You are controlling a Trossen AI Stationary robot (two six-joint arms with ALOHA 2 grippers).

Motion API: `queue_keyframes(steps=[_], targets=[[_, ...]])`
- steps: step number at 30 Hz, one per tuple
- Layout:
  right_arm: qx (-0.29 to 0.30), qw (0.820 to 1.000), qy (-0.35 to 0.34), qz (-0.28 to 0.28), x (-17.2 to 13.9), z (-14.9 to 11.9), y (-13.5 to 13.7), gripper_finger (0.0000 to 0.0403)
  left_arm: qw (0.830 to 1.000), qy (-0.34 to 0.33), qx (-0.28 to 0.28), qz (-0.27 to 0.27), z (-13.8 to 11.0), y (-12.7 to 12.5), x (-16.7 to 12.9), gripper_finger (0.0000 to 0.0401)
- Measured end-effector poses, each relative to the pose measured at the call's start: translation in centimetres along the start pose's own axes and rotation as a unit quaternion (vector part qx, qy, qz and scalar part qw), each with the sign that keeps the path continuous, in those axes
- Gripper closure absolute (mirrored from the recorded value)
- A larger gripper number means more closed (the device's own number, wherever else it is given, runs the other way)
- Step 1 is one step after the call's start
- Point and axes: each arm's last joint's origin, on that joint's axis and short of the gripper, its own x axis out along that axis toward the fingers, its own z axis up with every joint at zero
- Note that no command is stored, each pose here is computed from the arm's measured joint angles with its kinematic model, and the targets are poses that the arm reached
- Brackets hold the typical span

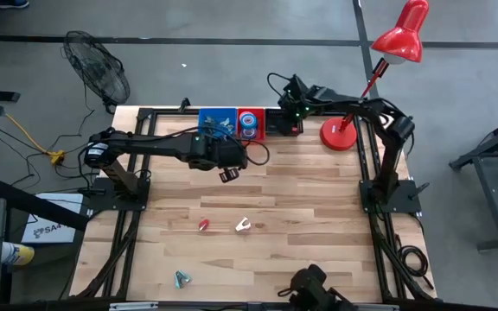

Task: Pick and place Stapler, Stapler remover, tape
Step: Put the green stapler into the black basket, then put the red stapler into the black basket

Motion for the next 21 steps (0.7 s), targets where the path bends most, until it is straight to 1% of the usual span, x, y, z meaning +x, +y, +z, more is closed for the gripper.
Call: queue_keyframes(steps=[3, 7, 9, 14, 21], targets=[[0.016, 1.0, 0.005, -0.008, 0.5, -0.1, -0.1, 0.0358, 1.0, 0.014, 0.0, -0.001, -0.5, -0.3, 0.5, 0.0293], [0.021, 1.0, 0.007, -0.01, 0.7, -0.2, -0.2, 0.0319, 0.999, 0.034, 0.0, -0.018, -1.2, -0.7, 1.3, 0.0293], [0.021, 1.0, 0.006, -0.01, 0.7, -0.1, -0.2, 0.0308, 0.999, 0.039, -0.007, -0.025, -1.5, -1.0, 1.6, 0.0293], [0.021, 1.0, 0.007, -0.006, 0.7, -0.1, -0.1, 0.0302, 0.997, 0.058, -0.025, -0.037, -2.1, -1.3, 2.2, 0.0293], [0.024, 0.999, 0.02, -0.007, 0.4, -0.4, -0.1, 0.0292, 0.994, 0.085, -0.029, -0.055, -2.6, -1.4, 2.3, 0.0293]])
